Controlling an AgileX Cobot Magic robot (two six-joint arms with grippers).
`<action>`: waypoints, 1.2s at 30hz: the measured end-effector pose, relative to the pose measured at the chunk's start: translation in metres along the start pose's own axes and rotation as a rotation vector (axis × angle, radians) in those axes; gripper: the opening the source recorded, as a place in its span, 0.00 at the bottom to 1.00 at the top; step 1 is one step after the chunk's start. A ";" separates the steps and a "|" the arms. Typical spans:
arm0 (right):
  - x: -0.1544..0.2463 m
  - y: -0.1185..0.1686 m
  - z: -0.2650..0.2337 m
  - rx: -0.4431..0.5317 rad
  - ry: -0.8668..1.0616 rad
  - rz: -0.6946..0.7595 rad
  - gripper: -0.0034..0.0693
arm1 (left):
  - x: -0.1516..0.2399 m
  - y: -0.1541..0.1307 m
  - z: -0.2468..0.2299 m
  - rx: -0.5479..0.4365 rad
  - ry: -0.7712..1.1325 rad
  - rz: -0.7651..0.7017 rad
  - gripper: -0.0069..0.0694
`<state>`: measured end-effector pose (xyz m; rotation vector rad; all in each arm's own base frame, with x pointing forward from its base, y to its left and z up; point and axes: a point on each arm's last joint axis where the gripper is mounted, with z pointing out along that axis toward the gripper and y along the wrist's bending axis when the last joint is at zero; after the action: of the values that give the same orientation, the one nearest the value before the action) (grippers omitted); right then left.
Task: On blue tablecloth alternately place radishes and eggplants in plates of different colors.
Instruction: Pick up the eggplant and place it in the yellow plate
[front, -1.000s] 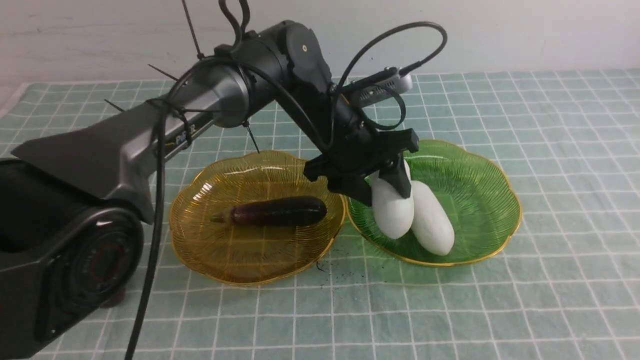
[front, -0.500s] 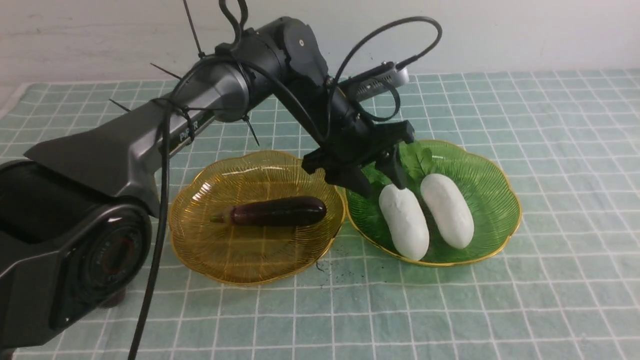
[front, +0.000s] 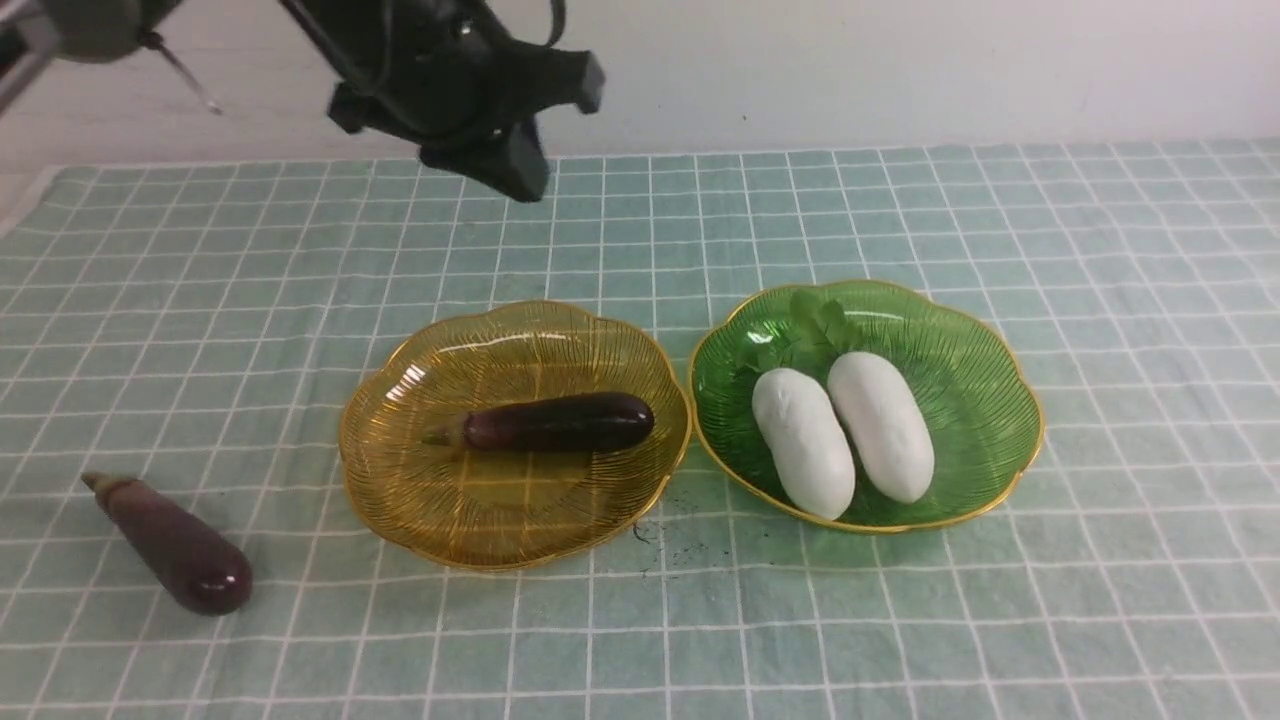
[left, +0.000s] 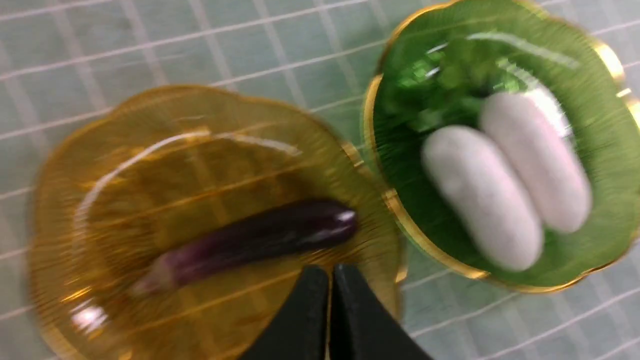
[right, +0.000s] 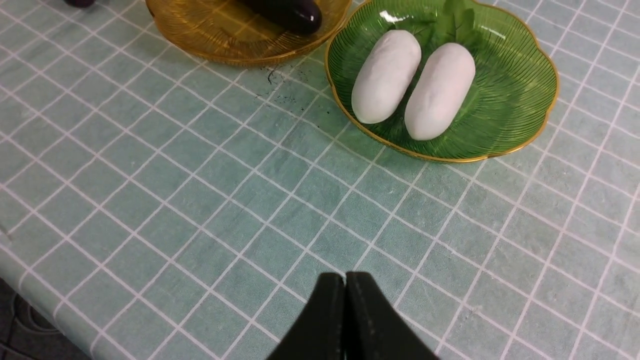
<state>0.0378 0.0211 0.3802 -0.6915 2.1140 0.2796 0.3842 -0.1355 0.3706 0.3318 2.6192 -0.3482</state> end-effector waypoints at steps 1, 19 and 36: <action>0.000 0.000 0.000 0.000 0.000 0.000 0.03 | 0.012 0.008 -0.010 -0.088 0.013 0.038 0.08; -0.001 -0.003 0.000 0.031 -0.012 -0.015 0.03 | 0.167 0.167 0.002 -0.096 0.319 -0.699 0.11; 0.025 0.000 0.038 0.034 0.103 -0.033 0.03 | 0.164 0.196 0.027 -0.291 0.235 -0.769 0.68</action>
<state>0.0520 0.0279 0.3377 -0.7334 2.1976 0.1933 0.3117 0.0687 0.2314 -0.7945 2.8758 -0.1663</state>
